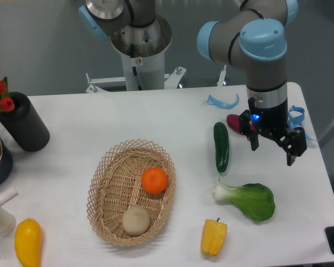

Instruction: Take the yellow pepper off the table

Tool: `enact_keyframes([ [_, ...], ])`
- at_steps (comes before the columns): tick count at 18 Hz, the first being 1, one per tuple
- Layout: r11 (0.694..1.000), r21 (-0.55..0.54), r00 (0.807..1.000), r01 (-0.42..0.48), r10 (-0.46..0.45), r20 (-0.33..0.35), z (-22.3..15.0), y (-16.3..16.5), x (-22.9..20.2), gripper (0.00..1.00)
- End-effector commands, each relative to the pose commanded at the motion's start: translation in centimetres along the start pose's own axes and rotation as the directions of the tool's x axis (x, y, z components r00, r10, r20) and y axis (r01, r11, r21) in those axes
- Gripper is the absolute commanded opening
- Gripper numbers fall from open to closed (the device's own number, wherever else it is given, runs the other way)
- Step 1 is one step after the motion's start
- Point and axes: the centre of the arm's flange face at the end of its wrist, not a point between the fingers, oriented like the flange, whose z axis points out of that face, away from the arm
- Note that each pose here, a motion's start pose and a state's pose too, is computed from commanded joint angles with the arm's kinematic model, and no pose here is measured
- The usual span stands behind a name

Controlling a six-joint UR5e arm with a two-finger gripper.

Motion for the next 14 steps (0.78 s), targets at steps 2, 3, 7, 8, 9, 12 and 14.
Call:
enact_keyframes([
  [2,1.0,0.0,1.0,-0.005,0.005,0.002,-0.1,0.1,-0.1,1.0],
  [3,1.0,0.0,1.0,-0.003,0.003,0.0,0.0,0.2,-0.1,1.0],
  [7,1.0,-0.001,1.0,0.021,-0.021,-0.009,0.5,-0.5,0.4,1.0],
  [8,0.999,0.004,0.999,0.041,-0.041,-0.012,0.6,-0.5,0.4,1.0],
  [9,0.999,0.005,0.999,0.05,-0.05,-0.017,0.8,-0.5,0.5,1.0],
  [12,0.998,0.004,0.997,0.062,-0.062,-0.034,2.1,-1.0,1.4,1.0],
  [14,0.986,0.006,0.985,0.169,-0.168,-0.04,2.9,-2.1,1.6,1.0],
])
